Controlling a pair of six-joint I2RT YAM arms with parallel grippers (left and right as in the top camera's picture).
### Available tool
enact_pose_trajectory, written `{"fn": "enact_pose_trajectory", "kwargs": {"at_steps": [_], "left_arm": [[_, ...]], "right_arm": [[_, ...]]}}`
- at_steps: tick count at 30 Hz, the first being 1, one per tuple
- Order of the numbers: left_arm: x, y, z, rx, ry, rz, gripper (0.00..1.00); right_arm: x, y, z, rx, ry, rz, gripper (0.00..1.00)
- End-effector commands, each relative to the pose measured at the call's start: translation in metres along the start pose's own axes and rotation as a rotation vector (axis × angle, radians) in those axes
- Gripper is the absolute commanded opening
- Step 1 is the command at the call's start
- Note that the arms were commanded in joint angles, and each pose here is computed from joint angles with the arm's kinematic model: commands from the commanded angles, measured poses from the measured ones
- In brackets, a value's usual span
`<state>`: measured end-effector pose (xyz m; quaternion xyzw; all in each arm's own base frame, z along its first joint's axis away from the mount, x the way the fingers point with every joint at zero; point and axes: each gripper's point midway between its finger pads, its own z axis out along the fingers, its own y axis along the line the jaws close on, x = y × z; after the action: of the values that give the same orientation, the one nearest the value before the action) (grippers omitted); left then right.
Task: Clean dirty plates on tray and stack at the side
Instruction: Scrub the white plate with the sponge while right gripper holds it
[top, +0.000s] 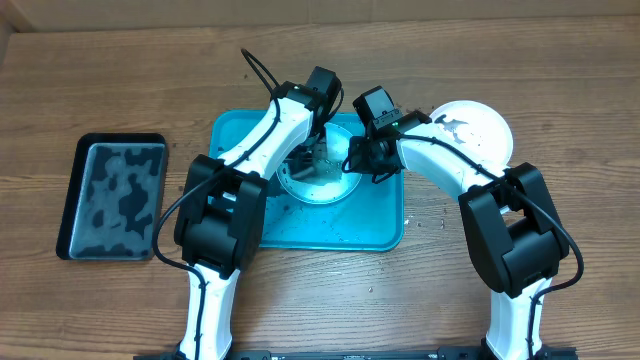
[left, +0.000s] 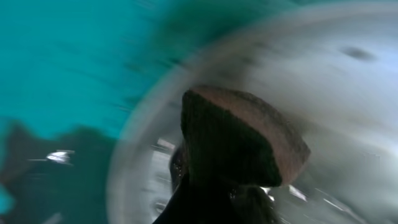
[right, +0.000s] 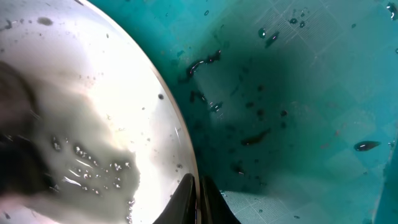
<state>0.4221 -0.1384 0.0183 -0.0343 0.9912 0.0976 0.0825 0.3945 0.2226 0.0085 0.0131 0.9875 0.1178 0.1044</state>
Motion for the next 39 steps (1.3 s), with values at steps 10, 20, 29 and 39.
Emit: {"fn": "enact_pose_trajectory", "kwargs": {"at_steps": [10, 20, 29, 39], "left_arm": [[-0.016, -0.031, -0.028, 0.32, 0.023, -0.022, 0.04], [-0.004, -0.092, -0.035, 0.548, 0.046, 0.018, 0.04], [-0.008, -0.058, -0.015, 0.328, 0.005, -0.004, 0.04], [0.0, 0.05, -0.015, -0.106, 0.028, -0.191, 0.04]], "right_arm": [[0.005, -0.009, 0.003, 0.052, 0.006, -0.009, 0.04], [0.004, -0.009, 0.003, 0.052, 0.006, -0.008, 0.04], [0.006, -0.01, 0.003, 0.056, 0.013, -0.008, 0.04], [0.007, -0.01, 0.003, 0.058, 0.015, -0.008, 0.04]]}}
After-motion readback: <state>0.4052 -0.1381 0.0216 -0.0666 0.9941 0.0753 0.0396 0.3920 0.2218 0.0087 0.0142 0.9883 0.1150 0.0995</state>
